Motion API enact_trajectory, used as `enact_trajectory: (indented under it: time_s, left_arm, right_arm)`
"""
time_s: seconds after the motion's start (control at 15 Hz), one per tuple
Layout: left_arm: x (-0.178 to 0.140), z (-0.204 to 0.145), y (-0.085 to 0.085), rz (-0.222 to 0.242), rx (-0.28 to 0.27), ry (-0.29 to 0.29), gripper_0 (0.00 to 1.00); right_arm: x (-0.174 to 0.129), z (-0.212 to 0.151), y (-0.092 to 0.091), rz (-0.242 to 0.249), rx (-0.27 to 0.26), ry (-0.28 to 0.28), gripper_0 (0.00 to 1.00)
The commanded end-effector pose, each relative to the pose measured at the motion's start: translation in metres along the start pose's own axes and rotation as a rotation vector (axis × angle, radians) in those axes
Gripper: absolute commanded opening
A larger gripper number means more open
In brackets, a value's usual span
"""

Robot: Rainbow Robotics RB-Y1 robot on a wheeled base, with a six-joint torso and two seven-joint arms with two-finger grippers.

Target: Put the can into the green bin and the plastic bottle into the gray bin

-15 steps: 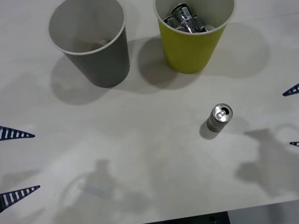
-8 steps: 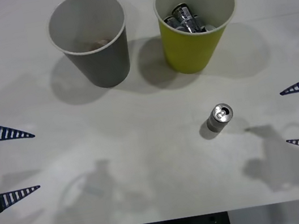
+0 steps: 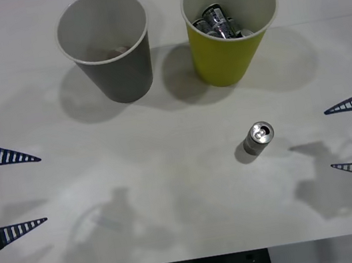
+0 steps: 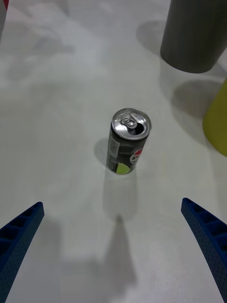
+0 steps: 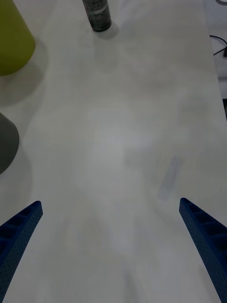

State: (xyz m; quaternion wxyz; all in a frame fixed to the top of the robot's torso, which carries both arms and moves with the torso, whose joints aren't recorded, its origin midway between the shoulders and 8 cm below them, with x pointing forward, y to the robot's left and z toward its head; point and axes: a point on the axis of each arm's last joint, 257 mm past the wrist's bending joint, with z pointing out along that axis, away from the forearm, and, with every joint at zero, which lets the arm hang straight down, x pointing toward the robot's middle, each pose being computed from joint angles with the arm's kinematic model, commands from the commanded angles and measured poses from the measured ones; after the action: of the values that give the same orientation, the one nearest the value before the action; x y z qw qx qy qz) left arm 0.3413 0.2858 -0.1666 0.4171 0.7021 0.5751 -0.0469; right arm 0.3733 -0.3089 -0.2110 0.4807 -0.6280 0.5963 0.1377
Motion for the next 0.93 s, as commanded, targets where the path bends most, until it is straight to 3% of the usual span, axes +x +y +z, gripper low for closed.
enact_trajectory:
  time_s: [0.07,0.4,0.93]
  left_arm:
    - [0.000,0.000,0.000,0.000,0.000,0.000,1.00]
    - [0.000,0.000,0.000,0.000,0.000,0.000,1.00]
    - [0.000,0.000,0.000,0.000,0.000,0.000,1.00]
  right_arm:
    - [0.013,0.009,-0.001,-0.027,0.008,-0.041,1.00]
    - [0.030,0.030,-0.006,-0.040,0.040,-0.100,1.00]
    - [0.035,0.066,-0.008,0.096,0.062,-0.255,1.00]
